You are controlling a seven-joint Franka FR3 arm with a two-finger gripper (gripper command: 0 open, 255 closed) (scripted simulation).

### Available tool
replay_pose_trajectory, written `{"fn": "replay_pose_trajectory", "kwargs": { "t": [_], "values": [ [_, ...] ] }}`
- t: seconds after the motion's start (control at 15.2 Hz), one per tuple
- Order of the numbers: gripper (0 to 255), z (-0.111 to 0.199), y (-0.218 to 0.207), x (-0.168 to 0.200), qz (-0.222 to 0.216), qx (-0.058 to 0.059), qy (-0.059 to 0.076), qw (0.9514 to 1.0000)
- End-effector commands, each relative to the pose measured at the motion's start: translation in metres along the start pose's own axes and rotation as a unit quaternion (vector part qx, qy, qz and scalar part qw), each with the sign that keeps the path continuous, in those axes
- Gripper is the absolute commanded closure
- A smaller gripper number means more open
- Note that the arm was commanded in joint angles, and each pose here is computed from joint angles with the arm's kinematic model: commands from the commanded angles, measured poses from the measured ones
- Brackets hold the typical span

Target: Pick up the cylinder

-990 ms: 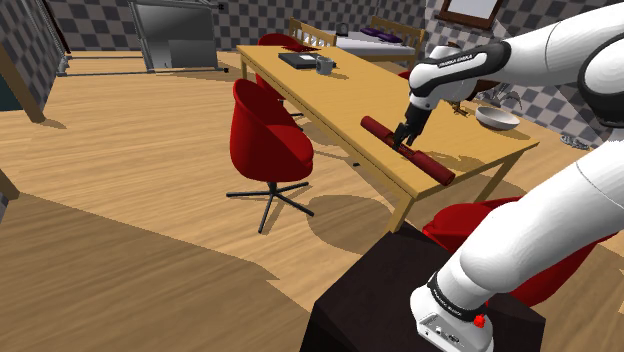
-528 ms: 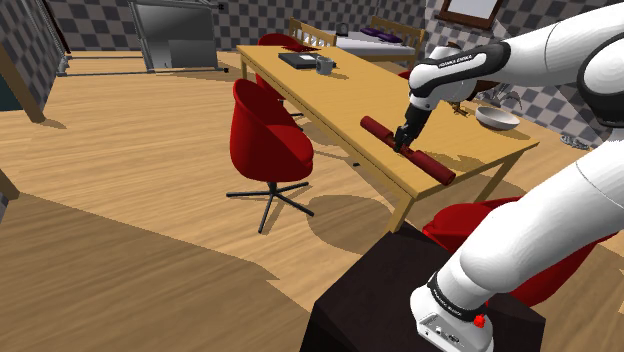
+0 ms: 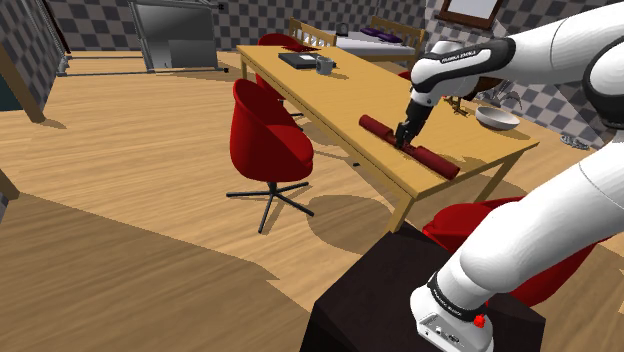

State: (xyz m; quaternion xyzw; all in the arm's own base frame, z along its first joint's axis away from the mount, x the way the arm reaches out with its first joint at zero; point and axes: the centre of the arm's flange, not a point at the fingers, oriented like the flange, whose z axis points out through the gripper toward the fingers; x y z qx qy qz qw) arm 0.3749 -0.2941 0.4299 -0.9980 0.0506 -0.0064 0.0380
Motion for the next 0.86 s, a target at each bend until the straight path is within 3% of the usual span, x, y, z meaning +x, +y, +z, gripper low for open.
{"fn": "replay_pose_trajectory", "kwargs": {
  "t": [0.0,0.79],
  "values": [
    [255,-0.012,0.001,-0.001,0.0,0.0,0.0,1.0],
    [255,-0.065,-0.003,0.0,0.0,0.0,0.0,1.0]
  ]
}}
